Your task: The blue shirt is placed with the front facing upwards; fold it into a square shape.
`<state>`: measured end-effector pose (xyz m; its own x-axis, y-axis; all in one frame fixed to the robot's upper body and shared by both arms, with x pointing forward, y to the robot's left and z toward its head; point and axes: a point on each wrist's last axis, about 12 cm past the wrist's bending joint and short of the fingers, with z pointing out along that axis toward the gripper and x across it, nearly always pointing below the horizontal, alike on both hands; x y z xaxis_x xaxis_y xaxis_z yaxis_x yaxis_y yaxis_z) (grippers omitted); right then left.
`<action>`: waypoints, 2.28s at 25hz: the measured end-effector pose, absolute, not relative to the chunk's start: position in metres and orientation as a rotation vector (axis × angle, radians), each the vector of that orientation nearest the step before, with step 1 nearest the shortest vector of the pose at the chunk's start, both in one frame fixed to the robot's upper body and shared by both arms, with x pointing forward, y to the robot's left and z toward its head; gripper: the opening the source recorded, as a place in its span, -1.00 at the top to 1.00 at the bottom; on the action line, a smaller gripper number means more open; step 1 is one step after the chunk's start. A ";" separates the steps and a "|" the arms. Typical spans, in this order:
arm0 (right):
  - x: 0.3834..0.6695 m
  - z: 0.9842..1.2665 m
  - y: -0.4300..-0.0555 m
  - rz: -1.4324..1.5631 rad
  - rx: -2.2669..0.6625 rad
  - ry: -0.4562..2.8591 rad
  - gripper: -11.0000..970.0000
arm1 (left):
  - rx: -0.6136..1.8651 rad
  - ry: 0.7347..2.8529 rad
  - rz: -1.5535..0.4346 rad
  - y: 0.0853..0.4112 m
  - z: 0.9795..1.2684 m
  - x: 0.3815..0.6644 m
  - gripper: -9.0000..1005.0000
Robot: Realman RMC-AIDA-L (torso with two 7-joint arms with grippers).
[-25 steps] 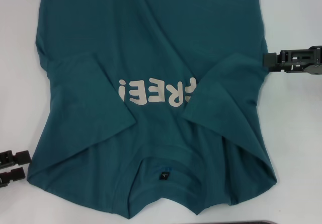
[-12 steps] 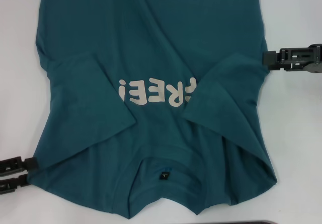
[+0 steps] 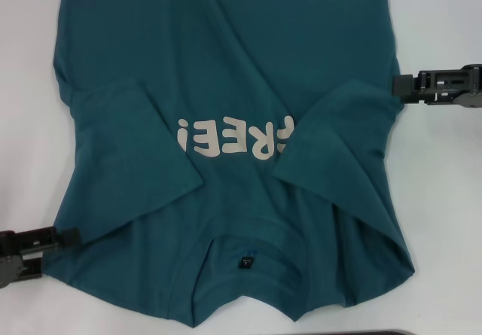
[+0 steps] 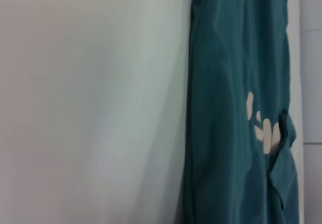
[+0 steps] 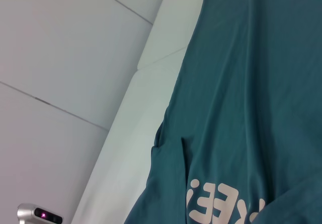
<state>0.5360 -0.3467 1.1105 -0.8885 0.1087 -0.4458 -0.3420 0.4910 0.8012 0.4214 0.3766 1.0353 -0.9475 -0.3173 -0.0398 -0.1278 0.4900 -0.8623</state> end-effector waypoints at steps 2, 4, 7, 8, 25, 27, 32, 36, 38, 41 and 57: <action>0.536 1.110 -0.347 1.378 -0.191 2.297 -0.43 | -0.377 2.553 -1.442 0.376 1.035 0.422 -0.52; 0.535 1.110 -0.347 1.380 -0.190 2.296 -0.43 | -0.372 2.552 -1.456 0.375 1.037 0.421 -0.52; 0.535 1.110 -0.347 1.383 -0.187 2.295 -0.43 | -0.386 2.525 -1.464 0.377 1.040 0.420 -0.40; 0.535 1.110 -0.348 1.384 -0.185 2.295 -0.43 | -0.397 2.502 -1.459 0.379 1.043 0.419 -0.34; 0.534 1.110 -0.349 1.387 -0.174 2.298 -0.41 | -0.375 2.571 -1.456 0.375 1.044 0.418 0.80; 0.534 1.110 -0.350 1.382 -0.181 2.308 -0.41 | -0.373 2.570 -1.462 0.375 1.044 0.418 0.88; 0.527 1.112 -0.356 1.371 -0.244 2.385 -0.40 | -0.337 2.550 -1.526 0.374 1.051 0.416 0.98; 0.512 1.117 -0.367 1.383 -0.387 2.481 -0.40 | -0.298 2.546 -1.534 0.372 1.057 0.421 0.98; 0.502 1.118 -0.372 1.408 -0.449 2.511 -0.39 | -0.277 2.543 -1.539 0.370 1.059 0.425 0.98; 0.492 1.111 -0.374 1.407 -0.468 2.585 -0.39 | -0.256 2.539 -1.542 0.366 1.061 0.432 0.98; 0.473 1.084 -0.361 1.415 -0.462 2.758 -0.37 | -0.208 2.530 -1.533 0.357 1.064 0.449 0.98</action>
<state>0.4729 -0.3612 1.0836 -0.9564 -0.2562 -0.1399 -0.2631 0.5486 0.7936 0.4492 0.3567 1.0639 -0.9748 -0.2094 -0.0771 -0.0286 0.4597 -0.8876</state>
